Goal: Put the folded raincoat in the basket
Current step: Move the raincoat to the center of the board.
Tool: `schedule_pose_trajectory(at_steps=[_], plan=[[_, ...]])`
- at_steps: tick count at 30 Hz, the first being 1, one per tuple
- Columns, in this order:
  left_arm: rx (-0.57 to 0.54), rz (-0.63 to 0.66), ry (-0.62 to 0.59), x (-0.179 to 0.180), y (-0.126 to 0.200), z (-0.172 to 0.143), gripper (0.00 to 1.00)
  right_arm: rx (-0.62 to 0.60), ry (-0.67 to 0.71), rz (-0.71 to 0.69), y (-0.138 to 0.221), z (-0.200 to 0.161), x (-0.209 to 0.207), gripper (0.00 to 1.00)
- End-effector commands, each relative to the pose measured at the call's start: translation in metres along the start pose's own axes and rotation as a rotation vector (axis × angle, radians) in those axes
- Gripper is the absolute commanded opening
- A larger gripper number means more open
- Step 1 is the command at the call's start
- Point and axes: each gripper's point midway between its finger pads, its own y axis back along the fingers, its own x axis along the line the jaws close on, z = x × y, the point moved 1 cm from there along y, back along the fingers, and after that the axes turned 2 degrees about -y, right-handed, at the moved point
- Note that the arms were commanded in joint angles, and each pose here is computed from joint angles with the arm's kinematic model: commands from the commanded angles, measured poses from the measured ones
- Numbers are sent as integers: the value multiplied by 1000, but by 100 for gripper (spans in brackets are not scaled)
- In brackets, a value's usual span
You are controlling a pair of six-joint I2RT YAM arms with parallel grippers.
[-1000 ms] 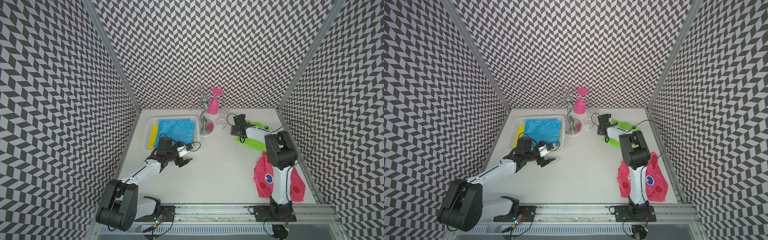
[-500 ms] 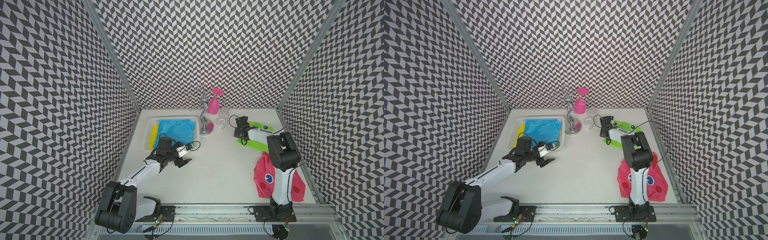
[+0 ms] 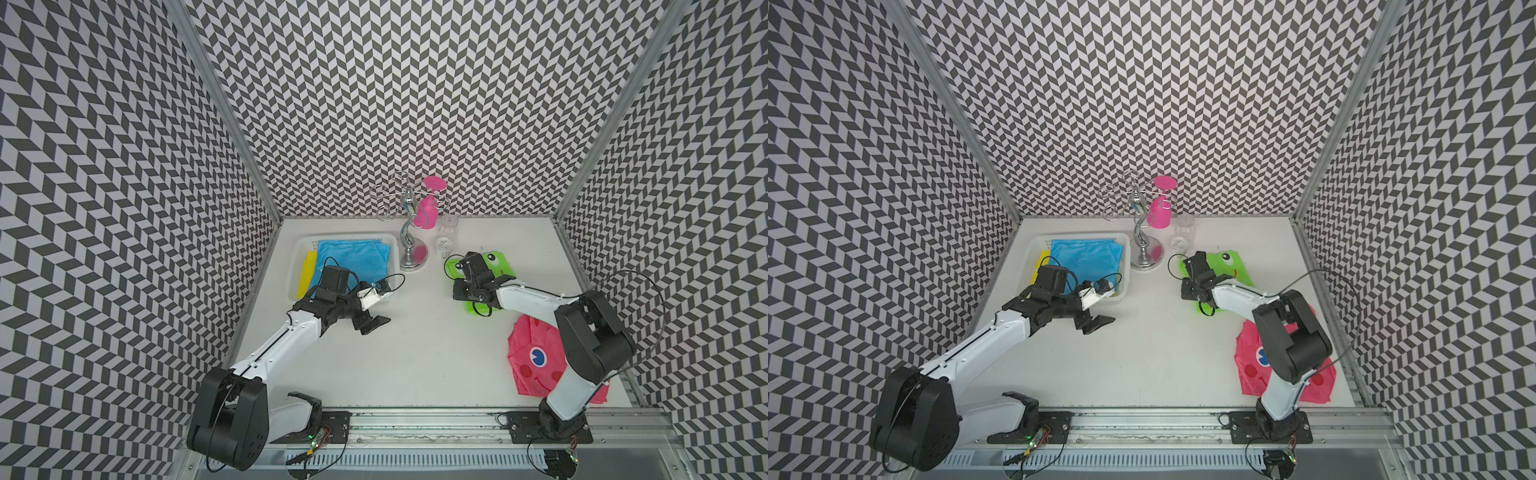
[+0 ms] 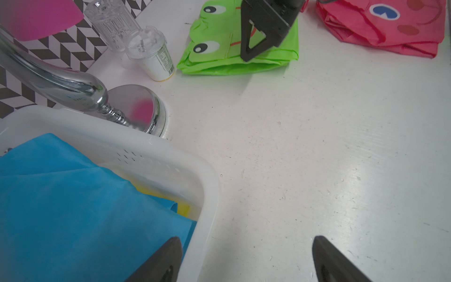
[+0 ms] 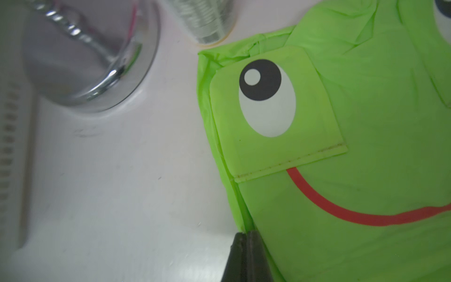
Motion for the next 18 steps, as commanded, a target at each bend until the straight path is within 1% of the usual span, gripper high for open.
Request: schedule_pose_trajectory(at_steps=[1, 4, 7, 9, 10, 12, 13, 14, 15, 16, 18], plan=[[-73, -62, 84, -8, 9, 26, 88, 46, -17, 120, 15, -30, 31, 0], [-104, -133, 152, -22, 5, 29, 86, 99, -14, 186, 25, -62, 52, 0], [-80, -195, 172, -40, -4, 24, 86, 137, -7, 234, 37, -90, 72, 0], [-64, -209, 181, -46, -8, 20, 86, 181, 1, 293, 47, -109, 91, 0], [-59, -219, 181, -49, -9, 19, 86, 205, 15, 347, 54, -117, 105, 4], [-54, -232, 173, -55, -12, 15, 86, 240, 36, 434, 68, -126, 126, 27], [-50, -245, 159, -60, -14, 13, 86, 255, 46, 463, 74, -129, 130, 34], [-44, -259, 138, -65, -15, 10, 86, 257, 57, 475, 78, -129, 130, 37], [-34, -273, 116, -72, -18, 5, 87, 244, 78, 459, 81, -126, 125, 40], [-29, -286, 95, -78, -19, 2, 87, 230, 97, 419, 84, -121, 115, 43], [-23, -313, 52, -91, -22, -3, 87, 192, 120, 391, 90, -103, 96, 49]])
